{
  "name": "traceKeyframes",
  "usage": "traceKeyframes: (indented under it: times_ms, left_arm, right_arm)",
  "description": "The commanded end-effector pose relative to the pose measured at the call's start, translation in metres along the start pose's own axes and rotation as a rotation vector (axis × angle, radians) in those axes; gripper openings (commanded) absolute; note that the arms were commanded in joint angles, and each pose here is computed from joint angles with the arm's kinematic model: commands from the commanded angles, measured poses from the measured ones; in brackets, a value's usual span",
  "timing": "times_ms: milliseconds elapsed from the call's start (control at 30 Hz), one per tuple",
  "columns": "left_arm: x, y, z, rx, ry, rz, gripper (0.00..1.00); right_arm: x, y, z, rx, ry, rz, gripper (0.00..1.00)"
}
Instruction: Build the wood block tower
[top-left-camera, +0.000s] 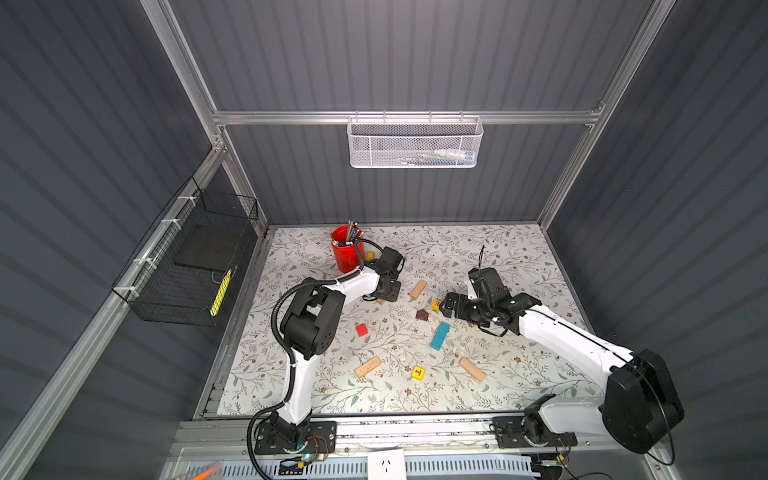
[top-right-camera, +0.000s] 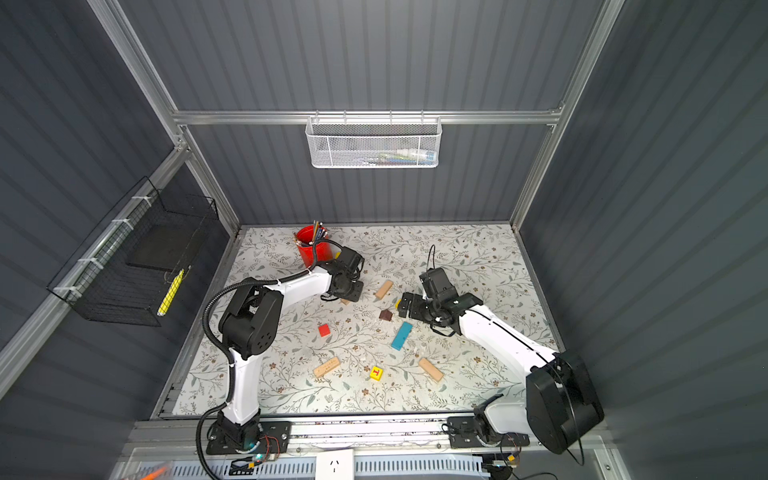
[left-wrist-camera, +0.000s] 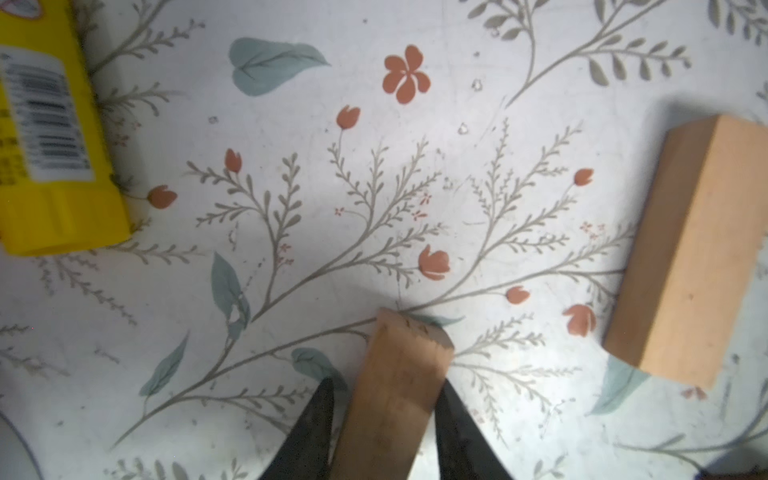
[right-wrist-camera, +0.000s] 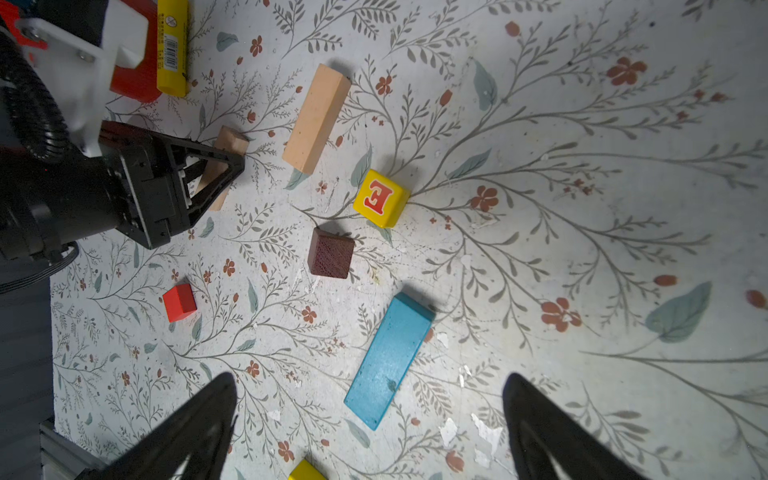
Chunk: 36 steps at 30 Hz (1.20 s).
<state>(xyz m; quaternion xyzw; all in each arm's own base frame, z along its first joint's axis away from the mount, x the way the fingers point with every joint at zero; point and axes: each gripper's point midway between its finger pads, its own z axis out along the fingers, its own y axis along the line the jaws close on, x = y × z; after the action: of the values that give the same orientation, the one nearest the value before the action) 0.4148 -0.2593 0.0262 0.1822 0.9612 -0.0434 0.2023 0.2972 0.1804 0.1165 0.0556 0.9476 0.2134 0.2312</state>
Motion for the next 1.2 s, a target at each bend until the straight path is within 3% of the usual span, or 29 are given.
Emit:
traceKeyframes:
  times_ms: [0, 300, 333, 467, 700, 1000, 1167]
  left_arm:
    - [0.022, -0.003, 0.001, 0.012, 0.089, -0.065, 0.35]
    - [0.049, -0.013, -0.01, 0.004, 0.136, -0.3, 0.19]
    - [0.064, -0.014, -0.007, -0.014, 0.163, -0.321, 0.17]
    - [0.08, -0.027, -0.014, -0.036, 0.169, -0.371, 0.15]
    - [0.107, -0.043, -0.023, -0.094, 0.179, -0.348, 0.16]
    - [0.131, -0.027, -0.027, -0.182, 0.197, -0.352, 0.18]
    - [0.13, -0.032, -0.026, -0.142, 0.186, -0.351, 0.31]
  right_arm:
    - [-0.002, 0.007, -0.001, -0.019, 0.005, -0.021, 0.99]
    - [0.002, 0.009, 0.004, -0.027, 0.042, -0.038, 0.99]
    - [0.003, 0.008, 0.006, -0.022, 0.046, -0.036, 0.99]
    - [0.008, 0.008, 0.008, -0.027, 0.078, -0.033, 0.99]
    - [0.017, 0.002, 0.012, 0.001, 0.115, -0.011, 0.99]
    - [0.017, 0.004, 0.012, 0.01, 0.133, 0.005, 0.99]
    - [0.016, 0.003, 0.016, 0.047, 0.144, 0.015, 0.99]
